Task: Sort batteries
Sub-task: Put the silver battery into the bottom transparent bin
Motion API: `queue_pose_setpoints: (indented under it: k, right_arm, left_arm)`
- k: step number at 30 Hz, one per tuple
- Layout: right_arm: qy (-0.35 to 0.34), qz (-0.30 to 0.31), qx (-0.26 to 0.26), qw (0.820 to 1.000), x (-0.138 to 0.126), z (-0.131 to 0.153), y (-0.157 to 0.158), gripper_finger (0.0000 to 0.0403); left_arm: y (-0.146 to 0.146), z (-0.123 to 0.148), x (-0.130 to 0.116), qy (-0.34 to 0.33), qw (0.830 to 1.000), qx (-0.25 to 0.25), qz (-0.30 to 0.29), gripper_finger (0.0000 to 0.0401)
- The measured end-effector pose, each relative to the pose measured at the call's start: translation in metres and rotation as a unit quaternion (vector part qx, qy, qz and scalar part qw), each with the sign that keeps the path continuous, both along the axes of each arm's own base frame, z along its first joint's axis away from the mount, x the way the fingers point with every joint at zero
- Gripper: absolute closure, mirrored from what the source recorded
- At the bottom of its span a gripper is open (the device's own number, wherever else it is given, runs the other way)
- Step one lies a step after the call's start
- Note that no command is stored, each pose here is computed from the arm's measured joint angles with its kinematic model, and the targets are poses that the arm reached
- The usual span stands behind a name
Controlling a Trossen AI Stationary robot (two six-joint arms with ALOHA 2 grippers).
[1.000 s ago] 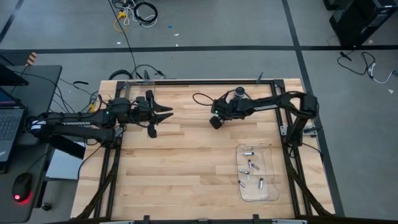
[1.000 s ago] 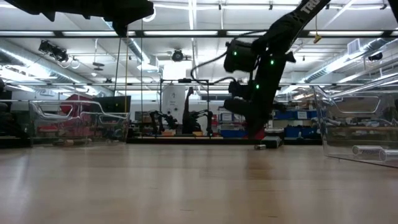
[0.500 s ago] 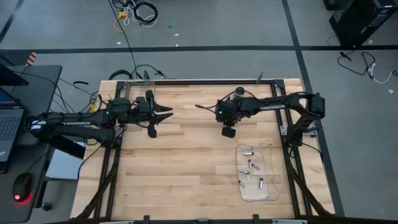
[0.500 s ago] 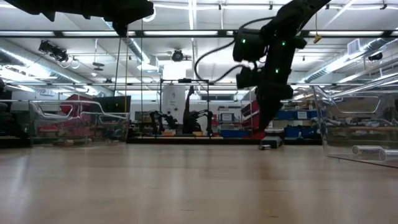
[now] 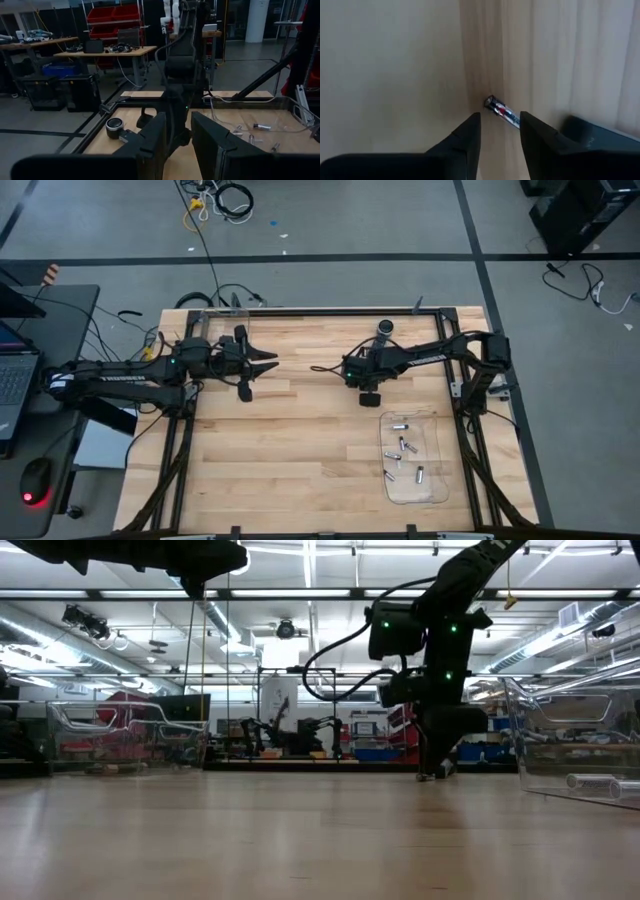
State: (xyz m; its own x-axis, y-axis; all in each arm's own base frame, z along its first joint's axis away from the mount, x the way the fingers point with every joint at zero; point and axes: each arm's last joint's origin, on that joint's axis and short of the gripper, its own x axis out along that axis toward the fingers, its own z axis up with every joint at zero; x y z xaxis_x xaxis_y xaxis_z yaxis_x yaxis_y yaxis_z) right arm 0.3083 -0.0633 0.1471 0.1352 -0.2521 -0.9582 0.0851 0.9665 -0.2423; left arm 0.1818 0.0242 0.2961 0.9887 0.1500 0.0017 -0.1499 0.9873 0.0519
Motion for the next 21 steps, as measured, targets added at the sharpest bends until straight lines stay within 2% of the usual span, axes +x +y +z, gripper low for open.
queue_pose_setpoints:
  k: [8,17,21]
  right_arm:
    - [0.0,0.002,-0.004,1.0,-0.001,0.0,-0.011,0.0283]
    - [0.022,0.002,0.005,1.0,0.003,-0.018,-0.012,0.0283]
    - [0.021,-0.009,0.022,1.0,0.003,-0.02,-0.012,0.0297]
  left_arm:
    - [0.0,0.0,0.0,0.001,1.0,0.012,0.0,0.0311]
    - [0.0,-0.002,0.0,0.011,1.0,0.01,0.003,0.0311]
    - [0.0,-0.002,0.0,0.012,1.0,0.01,0.004,0.0311]
